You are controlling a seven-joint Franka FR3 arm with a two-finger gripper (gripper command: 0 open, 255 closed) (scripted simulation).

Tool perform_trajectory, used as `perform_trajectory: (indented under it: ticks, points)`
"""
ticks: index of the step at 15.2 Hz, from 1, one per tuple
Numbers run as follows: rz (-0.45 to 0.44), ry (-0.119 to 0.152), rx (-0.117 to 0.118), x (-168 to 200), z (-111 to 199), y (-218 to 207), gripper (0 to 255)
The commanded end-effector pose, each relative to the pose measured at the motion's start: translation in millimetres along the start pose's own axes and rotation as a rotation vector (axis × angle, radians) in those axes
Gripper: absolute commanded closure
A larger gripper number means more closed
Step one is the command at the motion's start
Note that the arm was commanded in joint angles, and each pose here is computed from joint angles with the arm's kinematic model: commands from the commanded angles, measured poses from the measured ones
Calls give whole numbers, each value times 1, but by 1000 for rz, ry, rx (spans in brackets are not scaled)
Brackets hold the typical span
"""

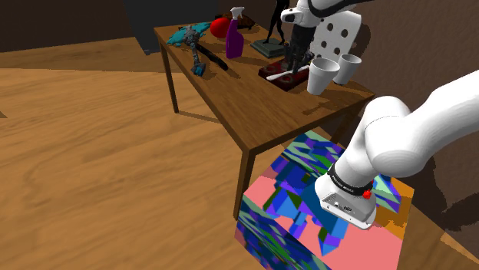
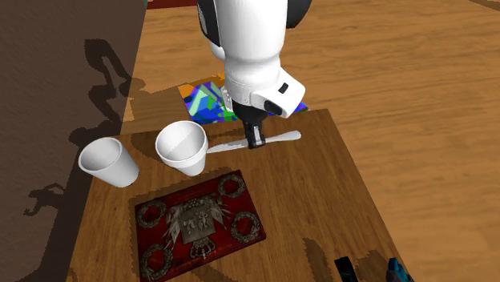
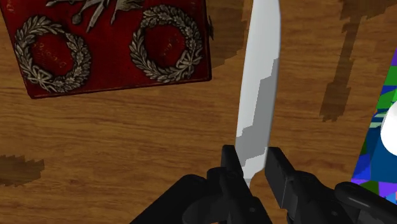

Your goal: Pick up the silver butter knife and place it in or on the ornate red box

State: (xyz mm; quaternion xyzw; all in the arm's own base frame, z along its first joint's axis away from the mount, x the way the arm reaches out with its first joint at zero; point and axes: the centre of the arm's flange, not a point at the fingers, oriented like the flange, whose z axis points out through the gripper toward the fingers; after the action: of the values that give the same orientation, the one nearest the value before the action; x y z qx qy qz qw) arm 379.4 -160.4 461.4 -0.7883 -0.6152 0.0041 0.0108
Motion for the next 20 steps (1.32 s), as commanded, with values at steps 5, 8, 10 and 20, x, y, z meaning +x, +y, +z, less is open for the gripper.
perform_trajectory:
  ticks: [5,8,10,20]
  points:
    - [-1,-1,0,-60,-7,45,255]
    - [-1,-1,0,-91,-11,69,255]
    - [-1,-1,0,-112,-13,85,255]
    - [-1,-1,0,-170,2,128,255]
